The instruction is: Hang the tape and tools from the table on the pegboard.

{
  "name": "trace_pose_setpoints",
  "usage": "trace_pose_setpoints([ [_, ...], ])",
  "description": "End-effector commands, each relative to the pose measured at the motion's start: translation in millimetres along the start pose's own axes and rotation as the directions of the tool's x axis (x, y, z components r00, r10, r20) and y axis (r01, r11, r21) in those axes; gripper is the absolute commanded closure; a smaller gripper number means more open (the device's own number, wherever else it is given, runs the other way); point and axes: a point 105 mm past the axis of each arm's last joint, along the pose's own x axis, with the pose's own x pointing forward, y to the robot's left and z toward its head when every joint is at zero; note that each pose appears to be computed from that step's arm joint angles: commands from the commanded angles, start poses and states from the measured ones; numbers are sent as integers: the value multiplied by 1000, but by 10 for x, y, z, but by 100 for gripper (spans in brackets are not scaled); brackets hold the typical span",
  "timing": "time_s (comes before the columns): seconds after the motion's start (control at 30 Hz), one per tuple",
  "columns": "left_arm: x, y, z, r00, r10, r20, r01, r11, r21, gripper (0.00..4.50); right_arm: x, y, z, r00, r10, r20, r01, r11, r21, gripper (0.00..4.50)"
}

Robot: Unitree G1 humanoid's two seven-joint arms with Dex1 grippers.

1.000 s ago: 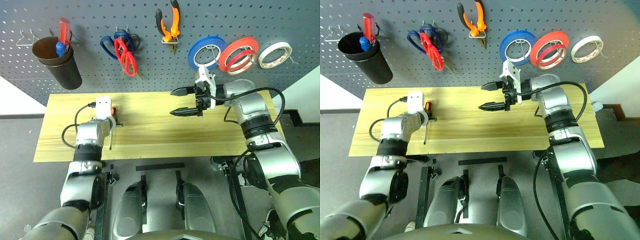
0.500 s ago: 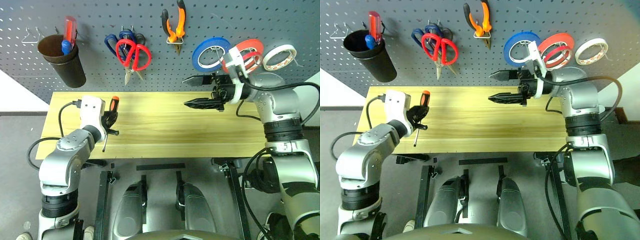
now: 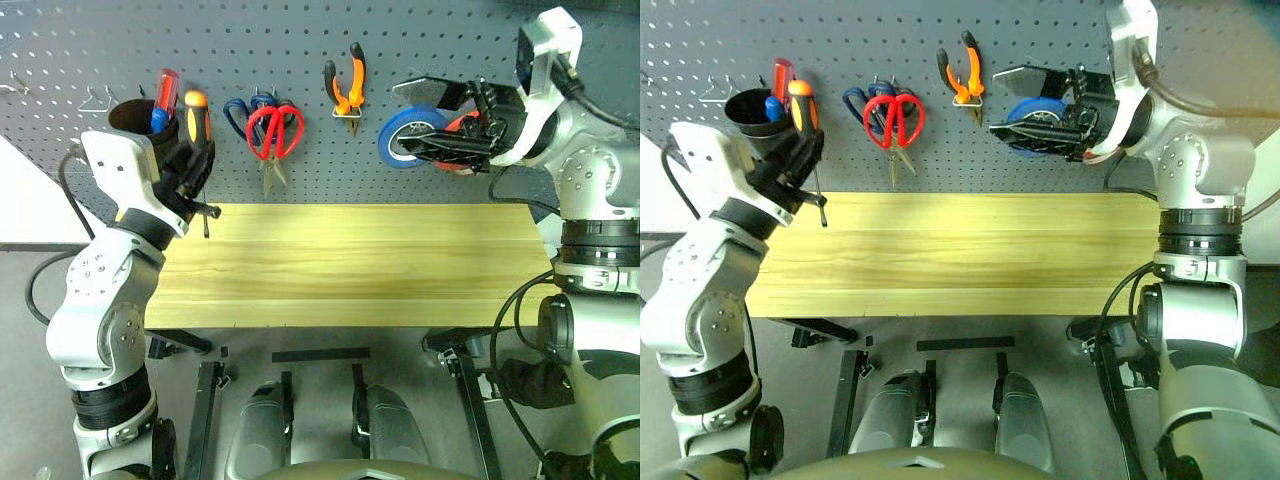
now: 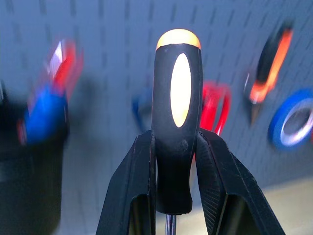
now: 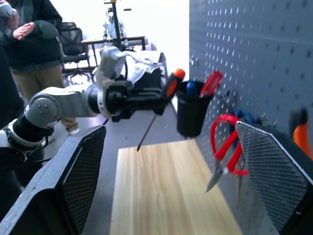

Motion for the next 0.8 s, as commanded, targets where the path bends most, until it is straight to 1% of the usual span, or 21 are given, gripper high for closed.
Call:
trace_pose_setpoints([
  [0.03, 41, 28, 367, 989, -17, 148, 13, 1000, 27, 371, -33, -1, 223, 999, -3, 35, 6, 998, -65, 0],
  [0.13, 102, 84, 495, 983, -20, 184, 12, 999, 44, 371, -39, -25, 212, 1000, -10, 23, 11, 997, -74, 0],
  [0.23, 159, 150, 568, 981, -28, 190, 14, 997, 74, 371, -48, -45, 200, 1000, -16, 13, 17, 997, -80, 0],
  [0.53, 357, 558, 910, 959, 25, 282, -71, 985, 155, 371, -46, -57, 141, 1000, -22, 8, 23, 997, -74, 0],
  [0.67, 424, 703, 948, 956, 45, 290, -103, 977, 188, 371, -45, -57, 146, 1000, -26, 6, 26, 997, -73, 0],
  [0.73, 454, 793, 927, 956, 74, 284, -133, 972, 196, 371, -50, -56, 150, 1000, -29, 1, 29, 997, -75, 0],
  [0.8, 480, 874, 855, 961, 94, 260, -153, 964, 217, 371, -60, -56, 149, 999, -33, -3, 33, 996, -77, 0],
])
